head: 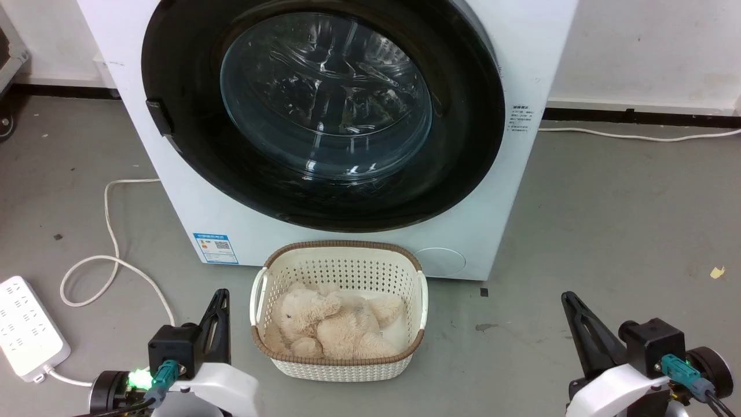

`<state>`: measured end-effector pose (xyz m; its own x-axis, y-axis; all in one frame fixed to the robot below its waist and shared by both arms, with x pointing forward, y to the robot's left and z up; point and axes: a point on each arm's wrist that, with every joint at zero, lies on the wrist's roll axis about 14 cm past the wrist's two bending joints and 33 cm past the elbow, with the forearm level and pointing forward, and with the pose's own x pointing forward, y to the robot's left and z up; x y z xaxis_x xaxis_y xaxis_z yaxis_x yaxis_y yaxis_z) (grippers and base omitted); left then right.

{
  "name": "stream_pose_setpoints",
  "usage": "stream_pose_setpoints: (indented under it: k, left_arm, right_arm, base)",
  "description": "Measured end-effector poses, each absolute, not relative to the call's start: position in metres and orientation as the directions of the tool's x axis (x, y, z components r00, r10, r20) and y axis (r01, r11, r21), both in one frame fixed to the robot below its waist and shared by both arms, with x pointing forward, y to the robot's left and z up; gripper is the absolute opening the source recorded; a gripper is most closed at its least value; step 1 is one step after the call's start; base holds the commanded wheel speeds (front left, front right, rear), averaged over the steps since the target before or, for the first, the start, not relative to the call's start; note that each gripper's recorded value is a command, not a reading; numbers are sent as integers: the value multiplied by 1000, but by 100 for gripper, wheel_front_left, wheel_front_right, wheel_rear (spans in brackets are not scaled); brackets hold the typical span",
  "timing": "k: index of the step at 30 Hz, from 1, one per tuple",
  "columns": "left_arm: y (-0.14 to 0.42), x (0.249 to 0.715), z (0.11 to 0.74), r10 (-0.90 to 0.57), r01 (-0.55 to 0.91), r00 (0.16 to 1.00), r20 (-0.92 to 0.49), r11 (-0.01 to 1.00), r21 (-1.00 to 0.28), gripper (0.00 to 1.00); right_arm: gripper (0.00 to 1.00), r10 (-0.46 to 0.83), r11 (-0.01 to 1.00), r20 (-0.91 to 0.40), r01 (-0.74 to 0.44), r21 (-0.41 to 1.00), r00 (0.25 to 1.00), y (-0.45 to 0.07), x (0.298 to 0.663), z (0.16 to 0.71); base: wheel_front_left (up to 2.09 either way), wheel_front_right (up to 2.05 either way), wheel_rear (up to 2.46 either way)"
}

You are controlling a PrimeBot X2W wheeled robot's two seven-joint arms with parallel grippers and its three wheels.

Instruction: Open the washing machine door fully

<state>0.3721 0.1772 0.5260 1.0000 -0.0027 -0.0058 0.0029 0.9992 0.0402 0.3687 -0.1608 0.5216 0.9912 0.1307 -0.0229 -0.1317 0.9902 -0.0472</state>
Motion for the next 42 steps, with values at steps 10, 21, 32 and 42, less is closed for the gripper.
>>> stream_pose_setpoints:
  k: [10, 21, 32, 42]
  left_arm:
    - [177, 372, 526, -3, 3, 1000, -6, 999, 40, 0]
    - [177, 372, 526, -3, 3, 1000, -6, 999, 40, 0]
    - [177, 372, 526, -3, 3, 1000, -6, 999, 40, 0]
    - [177, 372, 526, -3, 3, 1000, -6, 999, 40, 0]
  right_arm:
    - [0, 131, 990, -23, -132, -47, 991, -161, 369, 522]
    - [0, 131, 990, -23, -132, -47, 991, -161, 369, 522]
    - [0, 131, 990, -23, -132, -47, 991, -161, 369, 522]
    - [0, 131, 990, -23, -132, -47, 991, -161, 369, 522]
  base:
    - [0, 0, 0]
    - [0, 0, 0]
    - [0, 0, 0]
    - [0, 0, 0]
